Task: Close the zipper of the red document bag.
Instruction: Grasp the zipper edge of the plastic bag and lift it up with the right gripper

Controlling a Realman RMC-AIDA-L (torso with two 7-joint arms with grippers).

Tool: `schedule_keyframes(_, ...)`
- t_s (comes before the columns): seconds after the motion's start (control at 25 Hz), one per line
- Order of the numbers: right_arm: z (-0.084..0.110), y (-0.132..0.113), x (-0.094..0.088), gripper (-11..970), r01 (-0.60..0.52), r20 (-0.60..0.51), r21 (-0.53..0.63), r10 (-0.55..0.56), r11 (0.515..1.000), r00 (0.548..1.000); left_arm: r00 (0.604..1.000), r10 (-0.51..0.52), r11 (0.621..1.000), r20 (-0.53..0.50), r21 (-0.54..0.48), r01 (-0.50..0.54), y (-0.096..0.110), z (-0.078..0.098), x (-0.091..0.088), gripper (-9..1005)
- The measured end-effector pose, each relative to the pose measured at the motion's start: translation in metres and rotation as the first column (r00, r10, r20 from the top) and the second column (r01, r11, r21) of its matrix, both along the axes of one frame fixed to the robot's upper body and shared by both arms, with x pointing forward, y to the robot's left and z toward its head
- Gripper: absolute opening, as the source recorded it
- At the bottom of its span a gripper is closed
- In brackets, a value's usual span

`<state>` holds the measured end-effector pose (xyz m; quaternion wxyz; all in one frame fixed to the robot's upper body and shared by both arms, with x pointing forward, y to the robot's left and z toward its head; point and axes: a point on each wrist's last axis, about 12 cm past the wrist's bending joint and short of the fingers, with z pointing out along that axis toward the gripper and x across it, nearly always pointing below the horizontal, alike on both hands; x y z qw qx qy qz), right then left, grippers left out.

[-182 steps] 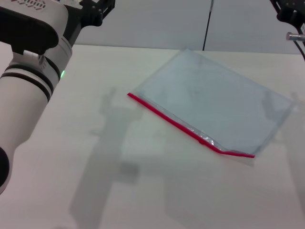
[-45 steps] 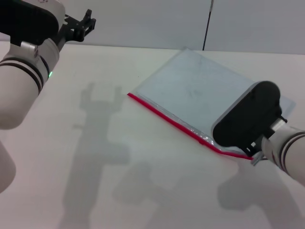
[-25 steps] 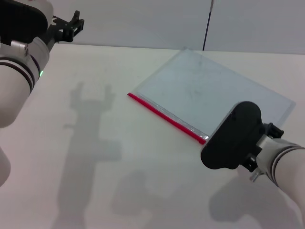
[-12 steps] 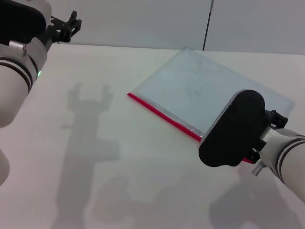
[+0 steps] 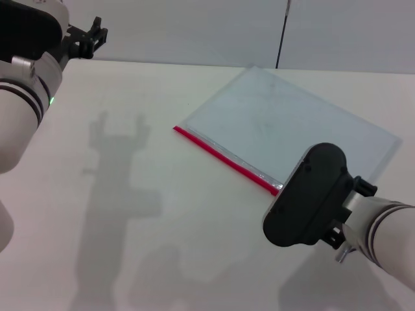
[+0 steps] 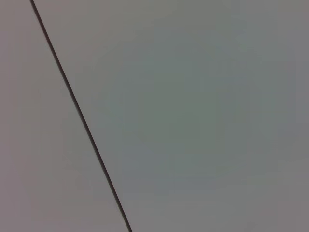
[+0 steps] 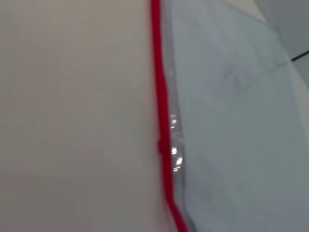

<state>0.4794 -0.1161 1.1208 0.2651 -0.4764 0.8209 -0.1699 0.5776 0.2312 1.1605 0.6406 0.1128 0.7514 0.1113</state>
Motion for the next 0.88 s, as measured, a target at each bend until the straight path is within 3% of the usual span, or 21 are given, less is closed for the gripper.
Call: schedule_keyframes(0.88,-0.024,-0.002,0.014,469,-0.003,-0.024,-0.044,0.002,0.999,1.000,1.000,-0.003,1.000,0.001,-0.002,0.003,-0.002,0.000,0.001,802)
